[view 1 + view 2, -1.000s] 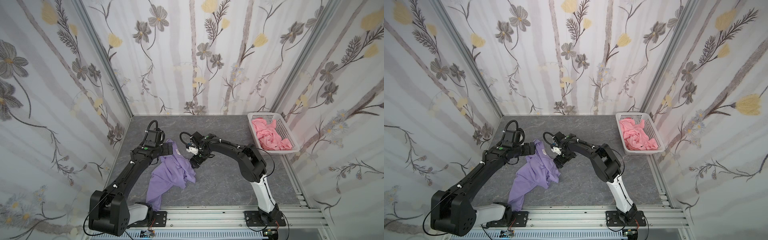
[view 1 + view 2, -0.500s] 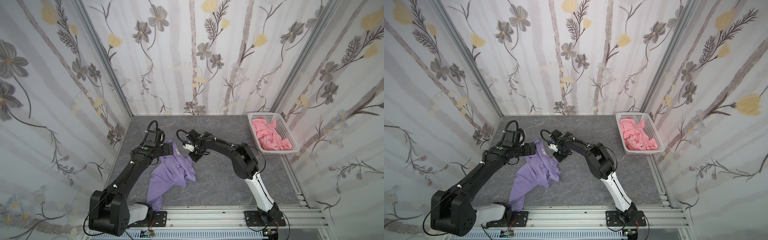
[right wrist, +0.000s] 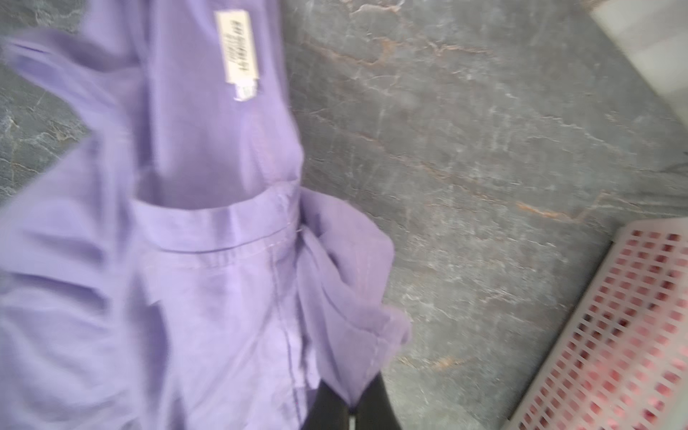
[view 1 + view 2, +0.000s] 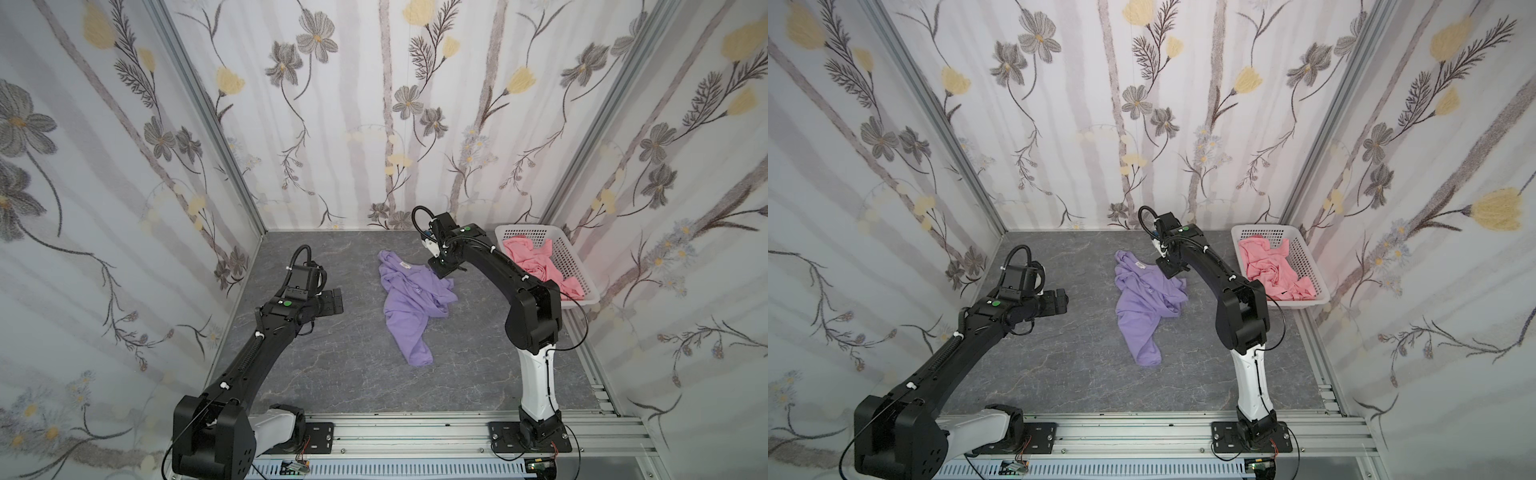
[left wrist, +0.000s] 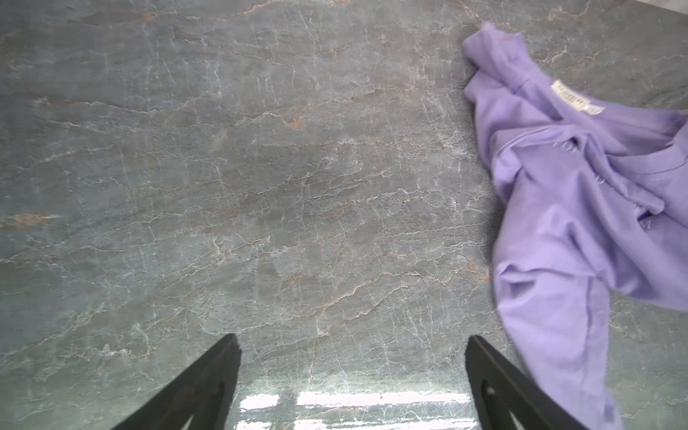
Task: Fold and stack t-shirts
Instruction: Flatten out the T-shirt at the center of the board.
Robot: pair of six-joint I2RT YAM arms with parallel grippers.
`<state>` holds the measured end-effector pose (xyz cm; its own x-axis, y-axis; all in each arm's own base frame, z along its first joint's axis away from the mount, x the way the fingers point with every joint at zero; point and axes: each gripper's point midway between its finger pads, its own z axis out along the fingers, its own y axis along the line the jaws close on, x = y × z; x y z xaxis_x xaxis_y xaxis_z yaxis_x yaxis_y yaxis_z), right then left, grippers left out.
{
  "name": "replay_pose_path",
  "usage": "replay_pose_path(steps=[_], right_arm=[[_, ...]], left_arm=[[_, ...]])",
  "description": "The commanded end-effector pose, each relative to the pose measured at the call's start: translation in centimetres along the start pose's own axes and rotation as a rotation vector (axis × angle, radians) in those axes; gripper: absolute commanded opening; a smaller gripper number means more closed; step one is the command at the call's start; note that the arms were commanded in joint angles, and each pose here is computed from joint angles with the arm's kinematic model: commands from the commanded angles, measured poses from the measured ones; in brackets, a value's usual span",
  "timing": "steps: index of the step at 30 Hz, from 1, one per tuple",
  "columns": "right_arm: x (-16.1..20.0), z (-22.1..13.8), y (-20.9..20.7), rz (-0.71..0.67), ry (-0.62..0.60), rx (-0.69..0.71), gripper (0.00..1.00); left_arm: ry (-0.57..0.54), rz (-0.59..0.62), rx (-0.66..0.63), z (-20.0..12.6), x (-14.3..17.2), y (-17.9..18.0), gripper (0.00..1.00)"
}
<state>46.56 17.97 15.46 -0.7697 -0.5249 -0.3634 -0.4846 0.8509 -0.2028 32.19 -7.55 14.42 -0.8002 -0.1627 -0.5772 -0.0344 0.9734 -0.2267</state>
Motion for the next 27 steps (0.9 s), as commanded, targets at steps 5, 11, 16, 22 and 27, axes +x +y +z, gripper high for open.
replay_pose_path(steps=[5,11,16,22,27], right_arm=[[1.6,2.0,1.1,0.048,0.084,-0.053,0.44],[1.9,3.2,1.6,0.053,0.111,-0.063,0.66],[1.3,2.1,0.2,0.016,0.092,0.031,0.69],[-1.2,1.5,-0.6,-0.005,0.033,0.071,0.71],[-4.3,4.2,2.0,-0.029,-0.015,-0.028,0.72]], left_arm=[[0.068,-0.141,0.337,4.5,2.9,-6.7,0.98],[0.129,-0.044,0.399,5.5,3.5,-11.4,1.00],[0.126,-0.032,0.398,5.5,3.6,-11.8,1.00],[0.123,0.014,0.374,5.2,3.5,-11.7,1.00],[0.118,0.013,0.382,5.0,3.1,-12.1,1.00]])
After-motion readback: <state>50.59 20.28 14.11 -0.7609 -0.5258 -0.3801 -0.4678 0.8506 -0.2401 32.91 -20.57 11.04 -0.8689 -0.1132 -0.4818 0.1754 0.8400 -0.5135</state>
